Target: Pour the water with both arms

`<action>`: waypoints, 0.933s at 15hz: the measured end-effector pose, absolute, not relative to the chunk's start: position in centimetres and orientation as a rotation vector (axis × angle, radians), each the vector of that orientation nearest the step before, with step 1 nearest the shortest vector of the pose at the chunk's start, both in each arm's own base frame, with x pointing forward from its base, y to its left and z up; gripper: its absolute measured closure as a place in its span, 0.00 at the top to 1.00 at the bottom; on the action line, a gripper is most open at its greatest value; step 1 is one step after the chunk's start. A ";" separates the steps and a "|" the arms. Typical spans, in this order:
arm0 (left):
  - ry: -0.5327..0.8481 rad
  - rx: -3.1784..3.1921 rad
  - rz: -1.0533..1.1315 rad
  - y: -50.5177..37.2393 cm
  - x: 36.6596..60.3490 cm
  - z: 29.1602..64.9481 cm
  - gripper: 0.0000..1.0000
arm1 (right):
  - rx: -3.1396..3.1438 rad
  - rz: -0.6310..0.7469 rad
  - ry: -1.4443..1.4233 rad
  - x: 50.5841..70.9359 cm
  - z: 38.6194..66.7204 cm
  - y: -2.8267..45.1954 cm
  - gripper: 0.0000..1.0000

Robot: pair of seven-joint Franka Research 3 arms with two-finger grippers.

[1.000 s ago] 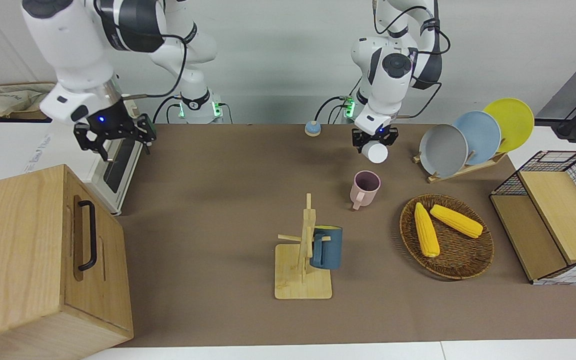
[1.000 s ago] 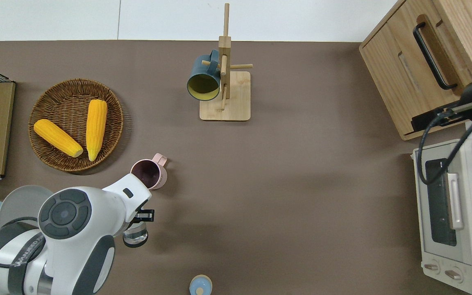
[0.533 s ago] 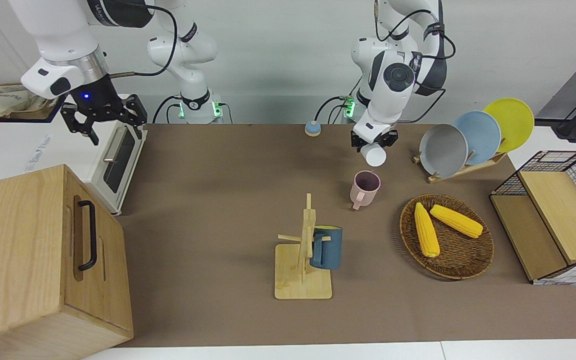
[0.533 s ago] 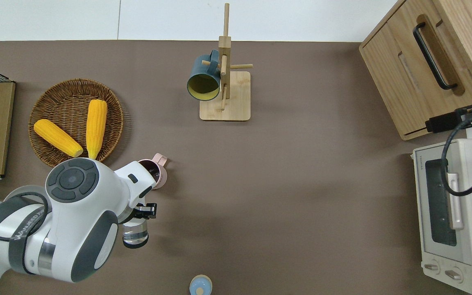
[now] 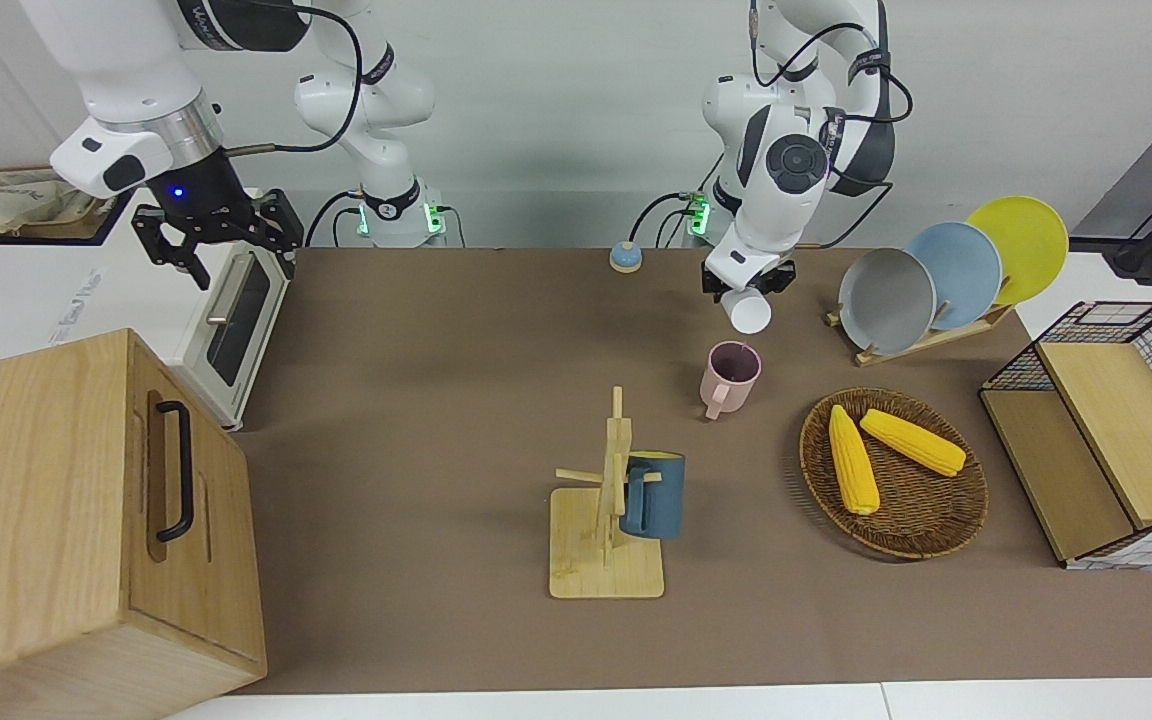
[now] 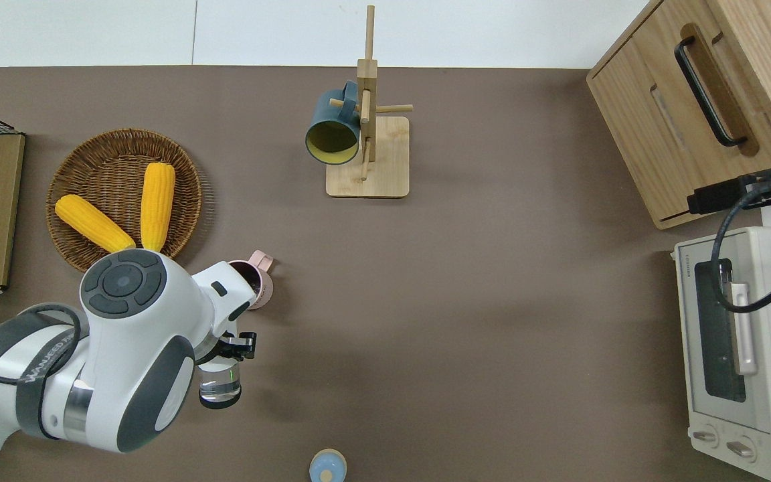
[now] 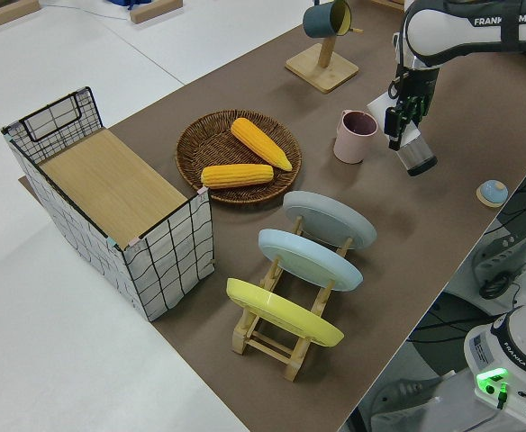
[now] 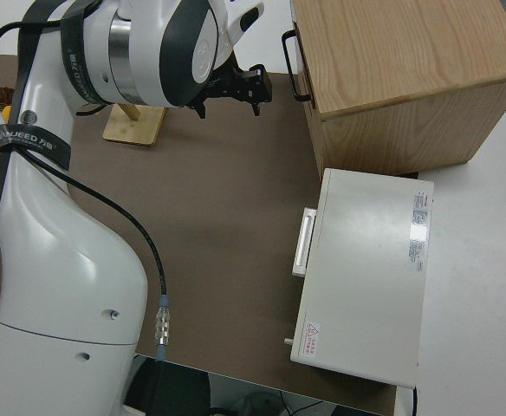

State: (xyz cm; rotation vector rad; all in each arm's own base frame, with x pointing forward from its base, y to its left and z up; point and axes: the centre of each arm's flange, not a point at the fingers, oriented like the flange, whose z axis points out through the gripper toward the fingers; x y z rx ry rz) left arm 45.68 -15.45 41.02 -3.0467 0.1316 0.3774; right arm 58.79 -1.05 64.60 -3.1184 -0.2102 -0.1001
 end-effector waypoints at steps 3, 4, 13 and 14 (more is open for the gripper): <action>0.137 -3.037 0.424 -15.7 46.2 41.4 0.64 | -3.116 -0.100 -0.224 58.8 64.6 -0.6 0.99; 0.140 -3.034 0.431 -15.7 46.4 41.4 0.64 | -3.114 -0.100 -0.240 58.8 64.6 0.0 0.99; 0.145 -3.024 0.474 -15.8 47.0 40.8 0.64 | -3.107 -0.099 -0.301 58.7 64.6 2.6 0.99; 0.145 -3.022 0.478 -15.8 47.0 40.8 0.64 | -3.107 -0.099 -0.300 58.7 64.6 2.6 0.99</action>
